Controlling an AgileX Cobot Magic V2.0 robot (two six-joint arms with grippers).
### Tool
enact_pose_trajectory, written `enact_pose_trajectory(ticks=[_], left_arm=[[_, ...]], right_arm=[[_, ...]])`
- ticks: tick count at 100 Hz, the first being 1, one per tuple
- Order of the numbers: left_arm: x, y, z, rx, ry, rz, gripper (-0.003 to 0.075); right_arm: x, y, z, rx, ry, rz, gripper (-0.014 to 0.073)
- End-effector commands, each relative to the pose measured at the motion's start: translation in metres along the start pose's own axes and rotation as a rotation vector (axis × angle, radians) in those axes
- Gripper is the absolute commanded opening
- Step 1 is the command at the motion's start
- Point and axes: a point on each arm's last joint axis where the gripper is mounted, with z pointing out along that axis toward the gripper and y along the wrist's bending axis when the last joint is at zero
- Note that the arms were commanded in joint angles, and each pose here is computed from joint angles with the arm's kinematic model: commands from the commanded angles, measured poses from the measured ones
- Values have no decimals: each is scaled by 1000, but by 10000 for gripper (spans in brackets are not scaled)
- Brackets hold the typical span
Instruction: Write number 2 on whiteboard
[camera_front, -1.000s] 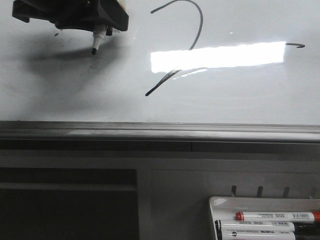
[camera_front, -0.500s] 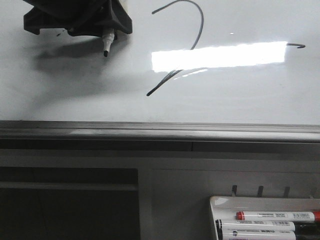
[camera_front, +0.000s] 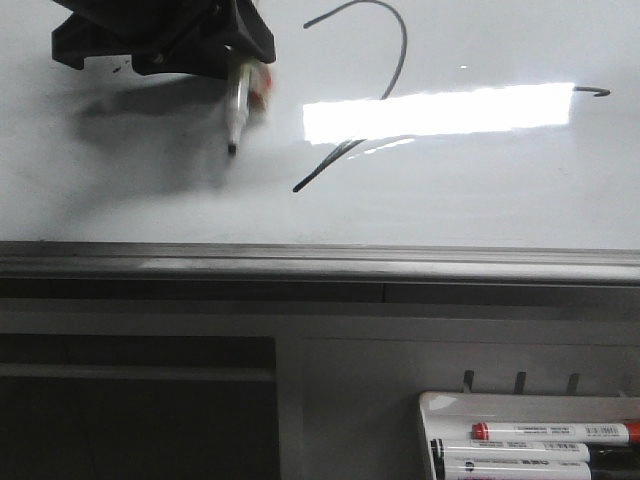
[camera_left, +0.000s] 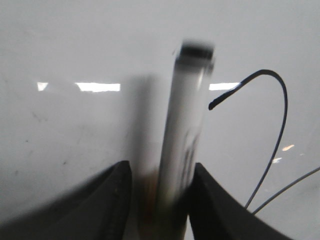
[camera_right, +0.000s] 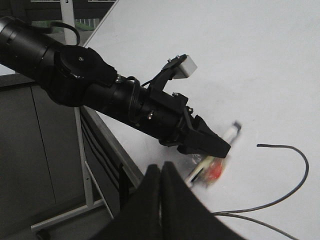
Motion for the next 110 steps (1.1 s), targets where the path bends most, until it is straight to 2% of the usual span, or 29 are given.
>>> enact_pose_trajectory(ticks=[1, 33, 38, 53, 60, 77, 89, 101, 110], left_arm=[[-13, 8, -1, -70, -84, -14, 301], [-13, 8, -1, -73, -87, -4, 313], [-13, 8, -1, -72, -88, 16, 351], [-17, 9, -3, -86, -112, 35, 552], [-20, 9, -6, -97, -136, 34, 590], [-32, 9, -20, -121, -217, 29, 588], [-47, 3, -43, -104, -297, 37, 588], [-67, -10, -89, -42, -419, 141, 574], [-78, -19, -128, 6, -505, 234, 520]], right_arm=[[-10, -2, -2, 21, -49, 28, -71], [-10, -1, -2, 13, -50, 33, -71], [-10, -1, -2, 13, -50, 33, -71], [-10, -1, -2, 13, -50, 33, -71], [-10, -1, -2, 13, -50, 33, -71], [-10, -2, -2, 17, -51, 33, -71], [-11, -4, -2, 45, -57, 34, -71], [-12, -7, -5, 96, -63, 4, -71], [-12, -6, -11, 126, -48, -70, -71]])
